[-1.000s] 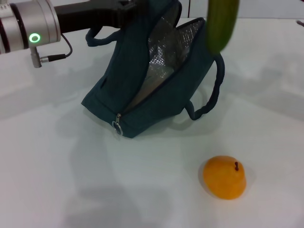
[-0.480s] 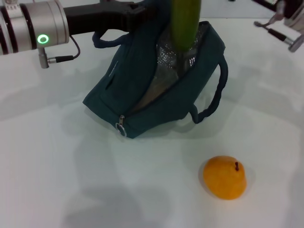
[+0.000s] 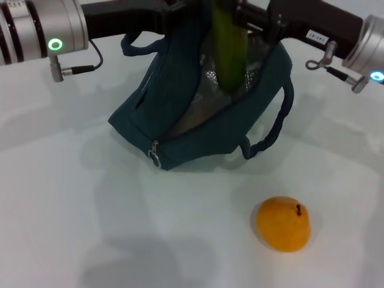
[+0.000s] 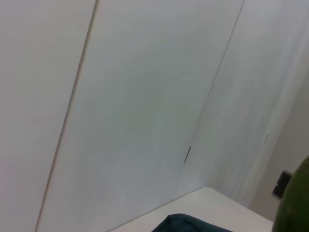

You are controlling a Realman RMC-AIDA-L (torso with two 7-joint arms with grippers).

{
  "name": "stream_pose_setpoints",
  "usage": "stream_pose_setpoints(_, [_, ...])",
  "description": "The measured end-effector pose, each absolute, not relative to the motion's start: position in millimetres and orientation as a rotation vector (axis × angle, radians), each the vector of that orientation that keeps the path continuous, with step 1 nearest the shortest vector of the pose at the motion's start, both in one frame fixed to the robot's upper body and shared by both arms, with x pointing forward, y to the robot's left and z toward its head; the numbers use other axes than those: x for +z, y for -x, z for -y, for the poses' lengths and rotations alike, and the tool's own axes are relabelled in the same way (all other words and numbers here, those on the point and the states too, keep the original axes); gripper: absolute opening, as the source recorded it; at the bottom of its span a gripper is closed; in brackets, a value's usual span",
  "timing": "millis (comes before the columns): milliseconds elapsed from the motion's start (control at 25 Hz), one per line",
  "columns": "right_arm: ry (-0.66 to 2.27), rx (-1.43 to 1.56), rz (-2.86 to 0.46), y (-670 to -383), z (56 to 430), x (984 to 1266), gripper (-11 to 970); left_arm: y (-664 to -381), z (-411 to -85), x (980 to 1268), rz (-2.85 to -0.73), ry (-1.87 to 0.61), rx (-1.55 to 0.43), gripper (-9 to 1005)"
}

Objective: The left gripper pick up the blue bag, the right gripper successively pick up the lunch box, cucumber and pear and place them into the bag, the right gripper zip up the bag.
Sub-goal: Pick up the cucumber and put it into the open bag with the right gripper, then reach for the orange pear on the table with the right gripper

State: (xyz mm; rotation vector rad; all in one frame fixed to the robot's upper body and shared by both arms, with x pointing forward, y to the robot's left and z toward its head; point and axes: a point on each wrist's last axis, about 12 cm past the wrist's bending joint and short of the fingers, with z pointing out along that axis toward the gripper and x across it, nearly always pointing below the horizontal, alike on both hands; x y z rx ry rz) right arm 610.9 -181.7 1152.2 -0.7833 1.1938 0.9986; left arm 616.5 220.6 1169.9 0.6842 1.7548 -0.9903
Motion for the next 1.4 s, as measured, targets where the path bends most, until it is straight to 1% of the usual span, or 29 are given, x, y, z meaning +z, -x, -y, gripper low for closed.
stream_pose_setpoints(200, [0.831, 0.974, -1.243, -615.4, 172.7, 1148.4, 622, -618.3, -218.4, 1172.3, -1.75, -0.693, -0.99, 45])
stream_pose_setpoints(720, [0.771, 0.964, -1.179, -606.0, 188.3, 1147.4, 653, -618.8, -219.0, 1172.3, -1.753, -0.695, -0.985, 45])
stream_pose_setpoints(880, [0.763, 0.961, -1.167, -600.5, 198.5, 1146.4, 776, -618.8, -219.6, 1172.1, -1.754, -0.693, -0.984, 45])
stream_pose_setpoints(920, [0.766, 0.966, -1.159, -596.5, 203.6, 1146.2, 807, -618.3, -220.9, 1171.4, -1.756, -0.688, -0.983, 45])
stream_pose_setpoints(1040, [0.773, 0.979, -1.137, -575.7, 227.4, 1141.6, 799, -618.0, -222.7, 1170.5, -1.76, -0.679, -0.982, 45])
stream_pose_setpoints(1200, [0.862, 0.935, -1.178, -540.3, 263.9, 1129.6, 788, -616.0, -227.5, 1167.1, -1.77, -0.663, -0.974, 45])
stream_pose_setpoints(1400, [1.002, 0.968, -1.252, -497.2, 287.0, 1108.5, 775, -614.7, -234.8, 1164.7, -1.776, -0.635, -0.965, 45])
